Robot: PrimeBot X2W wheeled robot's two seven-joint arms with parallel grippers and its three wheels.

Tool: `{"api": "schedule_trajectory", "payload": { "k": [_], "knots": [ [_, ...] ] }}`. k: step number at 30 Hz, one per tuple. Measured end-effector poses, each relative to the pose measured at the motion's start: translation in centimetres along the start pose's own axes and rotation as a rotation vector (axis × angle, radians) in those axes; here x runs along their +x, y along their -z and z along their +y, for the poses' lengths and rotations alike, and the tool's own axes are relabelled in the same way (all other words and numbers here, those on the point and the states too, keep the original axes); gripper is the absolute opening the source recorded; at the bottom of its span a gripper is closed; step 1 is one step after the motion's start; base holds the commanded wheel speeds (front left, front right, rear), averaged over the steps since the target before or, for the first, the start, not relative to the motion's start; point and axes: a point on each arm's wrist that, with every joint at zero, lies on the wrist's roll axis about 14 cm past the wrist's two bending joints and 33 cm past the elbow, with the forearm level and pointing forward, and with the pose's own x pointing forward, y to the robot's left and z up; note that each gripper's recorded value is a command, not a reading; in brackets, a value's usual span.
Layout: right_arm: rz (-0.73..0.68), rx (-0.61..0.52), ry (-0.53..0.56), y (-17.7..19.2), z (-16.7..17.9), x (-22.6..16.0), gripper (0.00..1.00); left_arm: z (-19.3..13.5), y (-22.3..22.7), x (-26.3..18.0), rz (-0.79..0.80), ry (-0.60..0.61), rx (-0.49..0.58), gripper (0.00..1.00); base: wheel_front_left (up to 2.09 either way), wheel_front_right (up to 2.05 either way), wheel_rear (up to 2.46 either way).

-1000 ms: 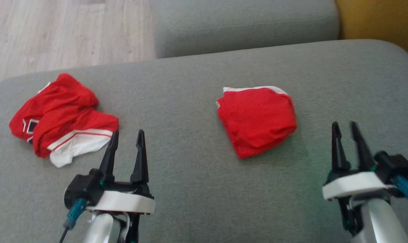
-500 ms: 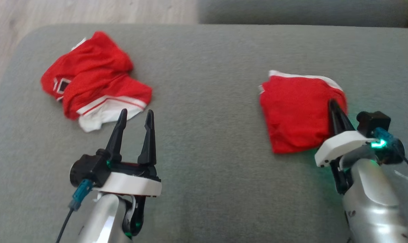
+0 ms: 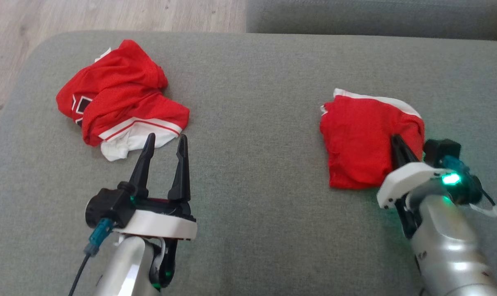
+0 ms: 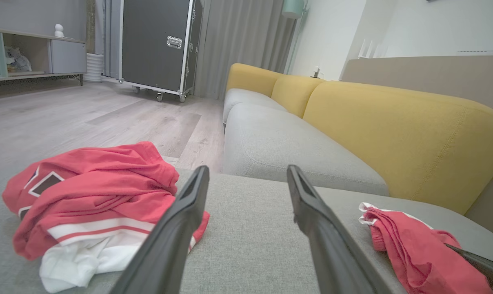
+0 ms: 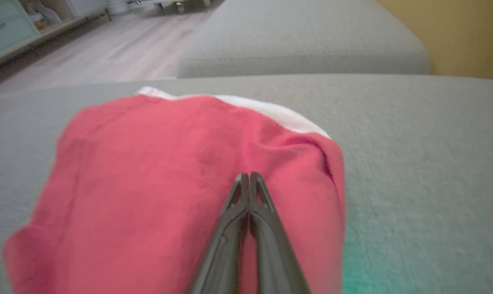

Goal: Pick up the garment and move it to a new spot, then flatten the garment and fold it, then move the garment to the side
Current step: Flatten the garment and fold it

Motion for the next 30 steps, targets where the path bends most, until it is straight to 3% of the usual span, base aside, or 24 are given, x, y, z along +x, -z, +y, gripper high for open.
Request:
{"api": "schedule_trajectory", "payload": {
  "k": [7, 15, 19, 25, 30],
  "knots": [
    [-0.165, -0.015, -0.127, -5.5, 4.1, 0.5, 0.00, -0.6, -0.3, -0.1, -0.009, 0.017, 0.000, 1.00, 0.00, 0.00, 0.00],
    [0.034, -0.080, -0.204, 0.5, 6.6, 0.6, 0.00, 0.6, -0.3, -0.7, -0.007, -0.023, -0.004, 1.00, 0.00, 0.00, 0.00],
    [0.067, -0.081, -0.224, 1.2, 7.3, 0.6, 0.00, 1.0, -0.5, -0.9, -0.012, -0.035, -0.002, 1.00, 0.00, 0.00, 0.00],
    [0.012, -0.023, -0.167, -0.5, 5.7, 0.5, 0.00, 0.5, -1.0, -0.7, -0.026, -0.022, -0.003, 1.00, 0.00, 0.00, 0.00],
    [-0.121, 0.008, -0.054, -4.7, 1.2, 0.7, 0.00, 0.2, -1.3, -0.5, -0.036, -0.013, -0.005, 1.00, 0.00, 0.00, 0.00]
  ]
}}
